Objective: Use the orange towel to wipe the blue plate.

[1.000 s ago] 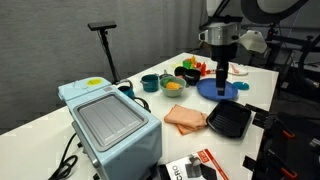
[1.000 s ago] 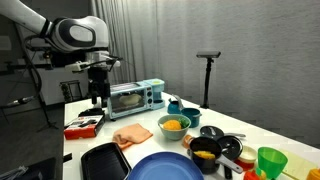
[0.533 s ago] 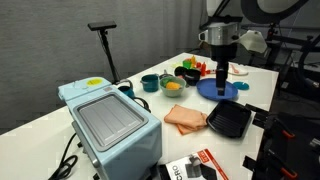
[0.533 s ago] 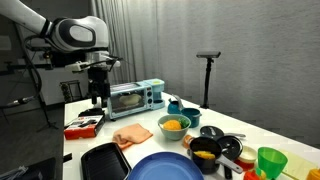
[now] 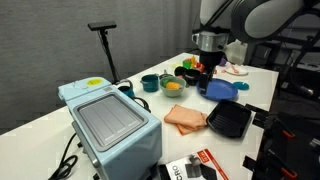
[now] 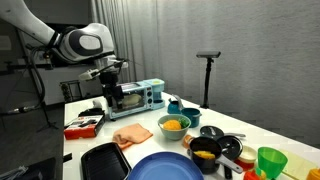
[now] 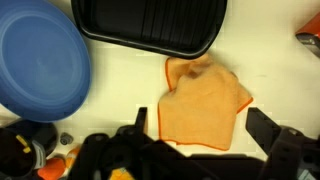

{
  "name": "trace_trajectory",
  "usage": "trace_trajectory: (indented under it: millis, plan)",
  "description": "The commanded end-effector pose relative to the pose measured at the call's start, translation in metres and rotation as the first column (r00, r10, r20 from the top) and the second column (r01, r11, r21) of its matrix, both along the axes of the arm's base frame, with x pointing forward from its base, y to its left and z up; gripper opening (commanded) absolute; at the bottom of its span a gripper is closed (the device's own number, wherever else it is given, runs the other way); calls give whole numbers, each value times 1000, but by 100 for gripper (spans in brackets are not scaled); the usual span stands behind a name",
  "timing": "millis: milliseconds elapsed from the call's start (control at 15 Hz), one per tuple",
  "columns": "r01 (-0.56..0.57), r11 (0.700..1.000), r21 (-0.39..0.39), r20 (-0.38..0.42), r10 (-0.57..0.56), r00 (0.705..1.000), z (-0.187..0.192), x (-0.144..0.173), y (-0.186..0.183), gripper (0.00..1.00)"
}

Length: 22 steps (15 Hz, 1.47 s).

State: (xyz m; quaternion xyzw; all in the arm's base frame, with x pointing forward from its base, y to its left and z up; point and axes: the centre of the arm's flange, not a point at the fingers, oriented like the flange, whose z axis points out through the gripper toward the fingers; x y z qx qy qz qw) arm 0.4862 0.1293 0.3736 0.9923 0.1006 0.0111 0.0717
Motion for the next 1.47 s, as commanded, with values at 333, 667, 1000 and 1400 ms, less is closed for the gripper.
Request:
trace_trajectory:
  millis: [333,667,1000,1400]
  plan:
    - [45,998,54,-23,-44,999,-71,59,6,100]
    - [0,996,89,-122,11,992,-108,72,26,100]
    - [-33,998,61,-196,44,980,-143,70,39,100]
    - [-57,997,49,-228,66,972,-171,65,51,74]
